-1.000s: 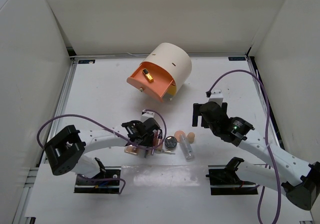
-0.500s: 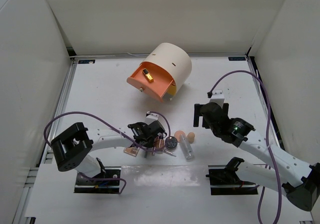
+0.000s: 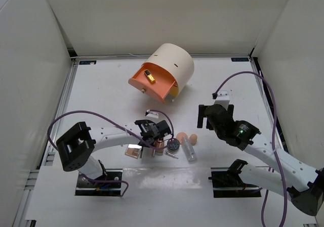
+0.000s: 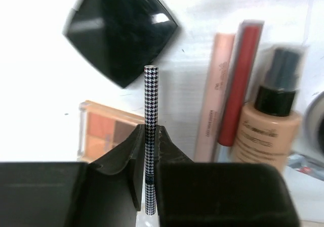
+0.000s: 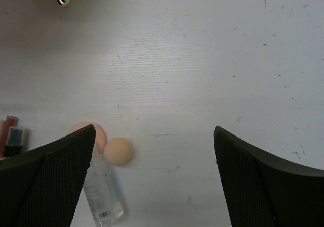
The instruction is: Organize the makeup
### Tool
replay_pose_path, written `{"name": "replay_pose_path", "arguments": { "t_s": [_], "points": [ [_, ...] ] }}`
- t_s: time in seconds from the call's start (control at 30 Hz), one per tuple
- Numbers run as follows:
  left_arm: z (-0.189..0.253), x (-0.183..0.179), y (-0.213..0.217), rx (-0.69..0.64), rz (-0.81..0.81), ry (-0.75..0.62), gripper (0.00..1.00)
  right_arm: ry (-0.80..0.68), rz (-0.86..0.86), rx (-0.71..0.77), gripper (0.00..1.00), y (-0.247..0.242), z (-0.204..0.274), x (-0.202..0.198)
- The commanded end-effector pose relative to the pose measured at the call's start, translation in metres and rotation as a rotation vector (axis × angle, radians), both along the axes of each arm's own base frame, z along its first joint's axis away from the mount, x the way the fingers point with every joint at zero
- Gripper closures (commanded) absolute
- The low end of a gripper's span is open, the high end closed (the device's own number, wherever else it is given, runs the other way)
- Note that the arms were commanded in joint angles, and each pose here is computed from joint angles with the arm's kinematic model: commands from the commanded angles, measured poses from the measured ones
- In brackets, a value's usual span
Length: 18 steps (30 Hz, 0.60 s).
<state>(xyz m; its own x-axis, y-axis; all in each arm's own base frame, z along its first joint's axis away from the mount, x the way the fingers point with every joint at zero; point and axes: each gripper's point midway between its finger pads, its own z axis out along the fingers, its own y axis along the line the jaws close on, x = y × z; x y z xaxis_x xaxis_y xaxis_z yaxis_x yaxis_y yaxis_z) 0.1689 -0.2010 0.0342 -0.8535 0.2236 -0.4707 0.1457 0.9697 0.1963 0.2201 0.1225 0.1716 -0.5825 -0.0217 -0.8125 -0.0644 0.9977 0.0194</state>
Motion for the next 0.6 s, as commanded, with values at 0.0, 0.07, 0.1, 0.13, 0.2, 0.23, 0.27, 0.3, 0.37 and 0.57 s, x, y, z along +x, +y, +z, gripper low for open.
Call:
{"name": "replay_pose_path", "arguments": {
  "t_s": [0.0, 0.07, 0.1, 0.13, 0.2, 0.23, 0.27, 0.3, 0.37, 0.57],
  "points": [
    [0.046, 0.01, 0.011, 0.009, 0.078, -0.097, 0.91, -0.058, -0.033, 0.032, 0.01, -0.002, 0.013, 0.007],
    [0.072, 0.015, 0.012, -0.023, 0.12, -0.143, 0.91, -0.065, -0.034, 0.03, 0.01, -0.002, 0.015, 0.007],
    [0.088, 0.017, 0.013, -0.056, 0.138, -0.173, 0.9, -0.072, -0.041, 0.032, 0.01, -0.004, 0.016, 0.008],
    [0.101, 0.019, 0.012, -0.087, 0.17, -0.198, 0.9, -0.077, -0.034, 0.031, 0.01, -0.002, 0.018, 0.008],
    [0.144, 0.028, 0.018, -0.163, 0.223, -0.295, 0.9, -0.091, -0.04, 0.032, 0.01, -0.004, 0.022, 0.01],
    [0.16, 0.032, 0.02, -0.202, 0.266, -0.338, 0.9, -0.101, -0.037, 0.035, 0.01, -0.004, 0.024, 0.01],
    [0.192, 0.037, 0.02, -0.28, 0.285, -0.391, 0.9, -0.108, -0.047, 0.034, 0.01, -0.005, 0.025, 0.011],
    [0.212, 0.046, 0.025, -0.314, 0.316, -0.458, 0.9, -0.116, -0.051, 0.034, 0.01, -0.005, 0.026, 0.012],
    [0.25, 0.055, 0.028, -0.387, 0.296, -0.548, 0.9, -0.126, -0.05, 0.037, 0.01, -0.005, 0.029, 0.013],
    [0.352, 0.11, 0.015, -0.632, 0.287, -0.885, 0.85, -0.148, -0.056, 0.03, 0.01, -0.003, 0.035, 0.02]
  ]
}}
